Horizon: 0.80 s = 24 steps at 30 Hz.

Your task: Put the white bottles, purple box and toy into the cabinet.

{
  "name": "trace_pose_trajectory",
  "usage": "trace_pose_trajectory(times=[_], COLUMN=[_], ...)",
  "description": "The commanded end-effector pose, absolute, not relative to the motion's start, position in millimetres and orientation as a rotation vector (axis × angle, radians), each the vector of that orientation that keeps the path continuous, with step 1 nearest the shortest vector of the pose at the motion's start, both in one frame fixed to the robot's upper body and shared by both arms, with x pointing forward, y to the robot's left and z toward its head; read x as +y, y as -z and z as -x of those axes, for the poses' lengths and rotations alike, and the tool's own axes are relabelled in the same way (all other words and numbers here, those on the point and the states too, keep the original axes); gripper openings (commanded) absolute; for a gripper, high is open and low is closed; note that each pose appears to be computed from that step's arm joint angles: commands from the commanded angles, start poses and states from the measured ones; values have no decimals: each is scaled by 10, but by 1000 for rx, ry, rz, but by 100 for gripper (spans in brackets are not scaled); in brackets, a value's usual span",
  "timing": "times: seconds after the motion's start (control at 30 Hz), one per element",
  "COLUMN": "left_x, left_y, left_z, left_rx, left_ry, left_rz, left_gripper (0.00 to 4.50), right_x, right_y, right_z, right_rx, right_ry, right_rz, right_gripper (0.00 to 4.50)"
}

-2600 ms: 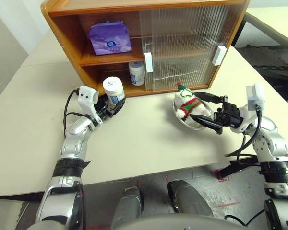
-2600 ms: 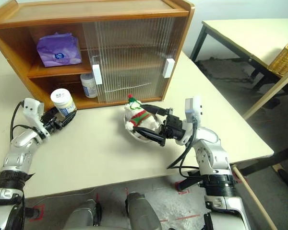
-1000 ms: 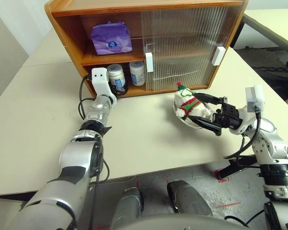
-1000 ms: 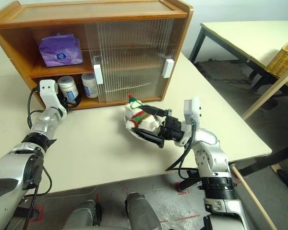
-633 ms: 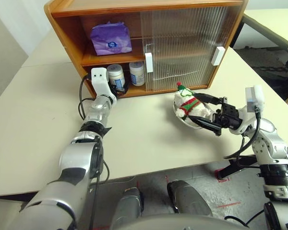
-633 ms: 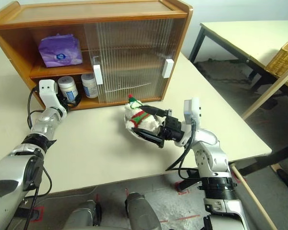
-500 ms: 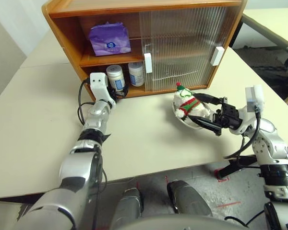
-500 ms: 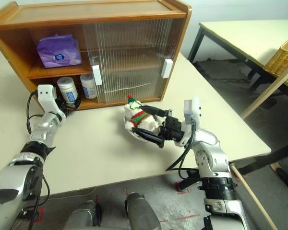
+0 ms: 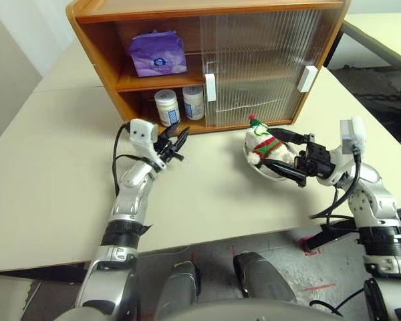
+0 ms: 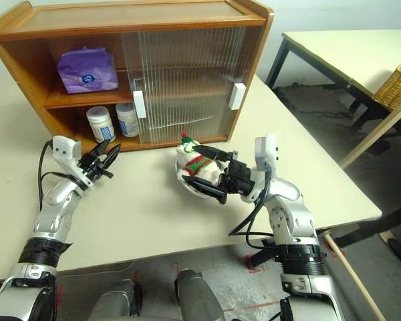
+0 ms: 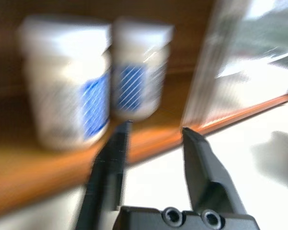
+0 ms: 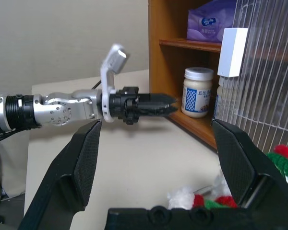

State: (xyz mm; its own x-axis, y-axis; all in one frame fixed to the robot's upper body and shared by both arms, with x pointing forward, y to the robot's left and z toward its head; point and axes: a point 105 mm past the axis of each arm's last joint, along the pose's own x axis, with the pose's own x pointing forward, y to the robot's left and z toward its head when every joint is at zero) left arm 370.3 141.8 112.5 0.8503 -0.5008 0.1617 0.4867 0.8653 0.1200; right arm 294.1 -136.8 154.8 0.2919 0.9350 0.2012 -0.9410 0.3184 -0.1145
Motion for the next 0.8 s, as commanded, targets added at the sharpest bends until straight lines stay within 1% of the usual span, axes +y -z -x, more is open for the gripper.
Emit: trace_pose_trajectory(times=[0.03,0.1,0.27,0.43,0.5,0.6,0.7,0.8], left_x=[983,829,507,215,141,173,355,495], left_y=[-1342,-1454,-1673,-1802,-1843,-1873,-1955,-1963], left_z=[-3701,-3745,-3836,-3870,-3896,-3978,-4079,-4098], left_rx=[-249,-275,-324,-350,-357,-364,-395,-407], left_ry=[688,733,835,925,926,865,744,671], left_rz=[-91,-83,-79,-94,-98,-158,-188,-196], left_gripper=[66,2,2,2,2,2,2,2], right_x=[-1359,-1369,-1380,-1381,-1374,-1364,-1356,-1358], right_y=[-1551,-1556,-1557,-1550,-1545,-1534,-1522,-1521], right_z=[-2946,-2949,-2938,-2934,-2929,-2923,-2922,-2925], right_rx=[-253,-256,-260,-261,-262,-261,-259,-259], right_ry=[-1263,-1259,-1254,-1251,-1250,-1250,-1250,-1249], right_rz=[-15,-12,-6,2,4,3,2,3], right_gripper=[450,450,450,450,450,450,450,450])
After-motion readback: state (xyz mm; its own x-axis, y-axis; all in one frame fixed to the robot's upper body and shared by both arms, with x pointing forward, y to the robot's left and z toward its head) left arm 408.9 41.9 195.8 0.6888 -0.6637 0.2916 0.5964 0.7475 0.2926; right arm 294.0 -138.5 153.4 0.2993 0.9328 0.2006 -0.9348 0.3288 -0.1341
